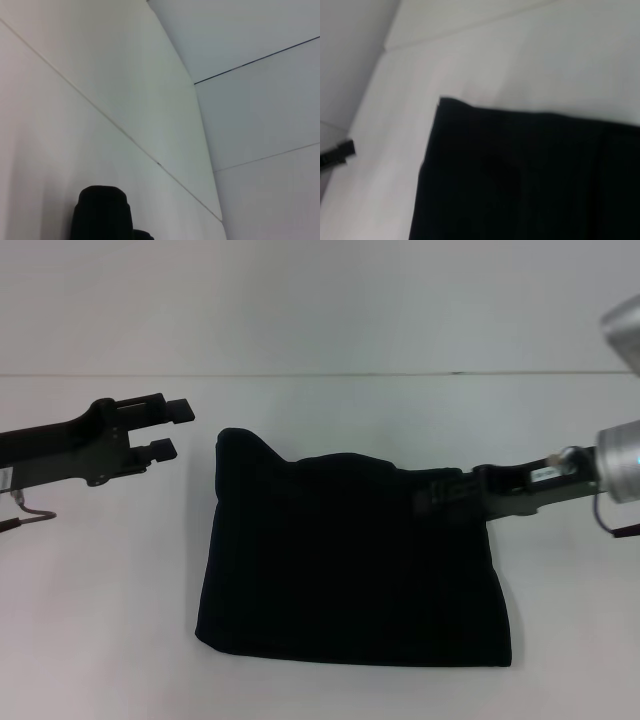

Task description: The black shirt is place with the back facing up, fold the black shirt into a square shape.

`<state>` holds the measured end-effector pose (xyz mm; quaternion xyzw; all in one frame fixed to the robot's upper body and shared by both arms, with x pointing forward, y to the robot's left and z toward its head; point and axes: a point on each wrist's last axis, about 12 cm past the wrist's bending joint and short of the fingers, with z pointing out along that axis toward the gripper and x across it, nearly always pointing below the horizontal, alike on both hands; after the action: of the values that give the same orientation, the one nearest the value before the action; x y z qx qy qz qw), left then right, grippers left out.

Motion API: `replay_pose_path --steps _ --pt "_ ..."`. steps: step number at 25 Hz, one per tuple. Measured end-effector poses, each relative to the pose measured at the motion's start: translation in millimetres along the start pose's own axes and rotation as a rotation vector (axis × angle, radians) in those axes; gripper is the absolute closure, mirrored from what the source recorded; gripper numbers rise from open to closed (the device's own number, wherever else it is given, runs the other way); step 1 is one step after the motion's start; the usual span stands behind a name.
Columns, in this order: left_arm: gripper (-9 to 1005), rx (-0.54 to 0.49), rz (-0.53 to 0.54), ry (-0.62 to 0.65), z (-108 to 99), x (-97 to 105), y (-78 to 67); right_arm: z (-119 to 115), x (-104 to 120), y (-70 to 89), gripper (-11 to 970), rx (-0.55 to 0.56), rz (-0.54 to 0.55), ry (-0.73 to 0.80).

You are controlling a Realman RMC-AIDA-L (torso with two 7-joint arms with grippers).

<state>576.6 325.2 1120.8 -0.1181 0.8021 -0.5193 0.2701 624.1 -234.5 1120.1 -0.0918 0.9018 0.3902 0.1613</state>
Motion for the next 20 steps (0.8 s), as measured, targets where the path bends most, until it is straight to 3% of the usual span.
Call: replay_pose_path --steps 3,8,20 --pt "278 0.005 0.013 -0.004 0.4 -0.6 -0.8 22.6 3.7 7.7 139 0.030 0.008 0.055" --pt "279 0.002 0.028 -0.018 2.2 -2.3 -0.8 34.5 8.1 7.0 159 0.048 0.024 0.050" --pt "282 0.015 0.032 -0.032 10.0 -1.4 -2.8 40.9 15.9 2.5 206 0.074 0.027 0.062"
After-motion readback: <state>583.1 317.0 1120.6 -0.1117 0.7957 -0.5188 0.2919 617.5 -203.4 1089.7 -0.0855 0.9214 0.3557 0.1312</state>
